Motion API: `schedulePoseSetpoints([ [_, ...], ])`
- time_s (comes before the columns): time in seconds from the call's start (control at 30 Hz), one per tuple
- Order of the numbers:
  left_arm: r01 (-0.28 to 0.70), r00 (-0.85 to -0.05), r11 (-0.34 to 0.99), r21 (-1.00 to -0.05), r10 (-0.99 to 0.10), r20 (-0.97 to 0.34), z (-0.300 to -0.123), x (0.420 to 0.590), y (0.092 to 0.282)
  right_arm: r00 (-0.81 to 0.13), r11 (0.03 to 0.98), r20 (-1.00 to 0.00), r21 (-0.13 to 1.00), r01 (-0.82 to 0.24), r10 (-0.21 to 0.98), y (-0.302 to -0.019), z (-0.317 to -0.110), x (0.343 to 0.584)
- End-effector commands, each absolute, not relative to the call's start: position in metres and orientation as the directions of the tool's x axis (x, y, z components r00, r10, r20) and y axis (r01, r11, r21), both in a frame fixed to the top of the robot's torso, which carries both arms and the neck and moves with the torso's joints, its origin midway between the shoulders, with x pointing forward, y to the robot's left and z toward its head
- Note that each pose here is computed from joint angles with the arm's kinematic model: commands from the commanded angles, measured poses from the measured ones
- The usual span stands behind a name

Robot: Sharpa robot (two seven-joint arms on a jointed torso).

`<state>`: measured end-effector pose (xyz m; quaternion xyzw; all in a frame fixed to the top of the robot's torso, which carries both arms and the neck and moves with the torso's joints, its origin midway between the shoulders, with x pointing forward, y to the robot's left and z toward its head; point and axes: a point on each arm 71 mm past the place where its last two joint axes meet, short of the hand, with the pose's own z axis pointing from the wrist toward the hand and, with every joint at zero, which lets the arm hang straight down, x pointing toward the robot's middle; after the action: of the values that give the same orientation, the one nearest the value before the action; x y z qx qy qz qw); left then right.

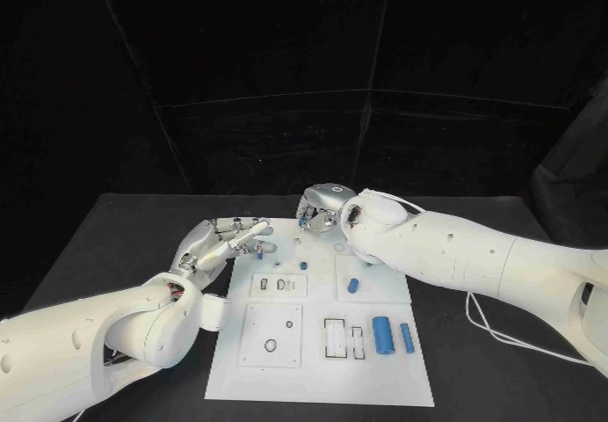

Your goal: Assemble the parts on the task board

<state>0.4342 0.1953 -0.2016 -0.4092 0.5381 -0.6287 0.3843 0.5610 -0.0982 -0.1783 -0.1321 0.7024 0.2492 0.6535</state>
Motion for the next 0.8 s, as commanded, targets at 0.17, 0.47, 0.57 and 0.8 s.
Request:
schedulePoseSetpoints([
  [0.17, 0.047, -0.382, -0.131, -0.990, -0.918, 0.103, -0.2002, 0.4345, 0.1941, -0.136, 0.836, -0.985, 0.165, -0.523, 0.109, -0.0967, -0.1827, 0.5579],
  [0.47, 0.047, -0.382, -0.130, -0.990, -0.918, 0.103, -0.2005, 0.4350, 0.1942, -0.131, 0.834, -0.985, 0.163, -0.527, 0.110, -0.0982, -0.1819, 0.5564],
  [0.57, 0.046, -0.381, -0.129, -0.991, -0.919, 0.102, -0.2006, 0.4351, 0.1944, -0.128, 0.834, -0.986, 0.161, -0.527, 0.109, -0.0992, -0.1817, 0.5560],
  [0.8, 0.044, -0.384, -0.131, -0.990, -0.917, 0.104, -0.2006, 0.4348, 0.1933, -0.121, 0.835, -0.986, 0.159, -0.526, 0.111, -0.1003, -0.1812, 0.5562],
])
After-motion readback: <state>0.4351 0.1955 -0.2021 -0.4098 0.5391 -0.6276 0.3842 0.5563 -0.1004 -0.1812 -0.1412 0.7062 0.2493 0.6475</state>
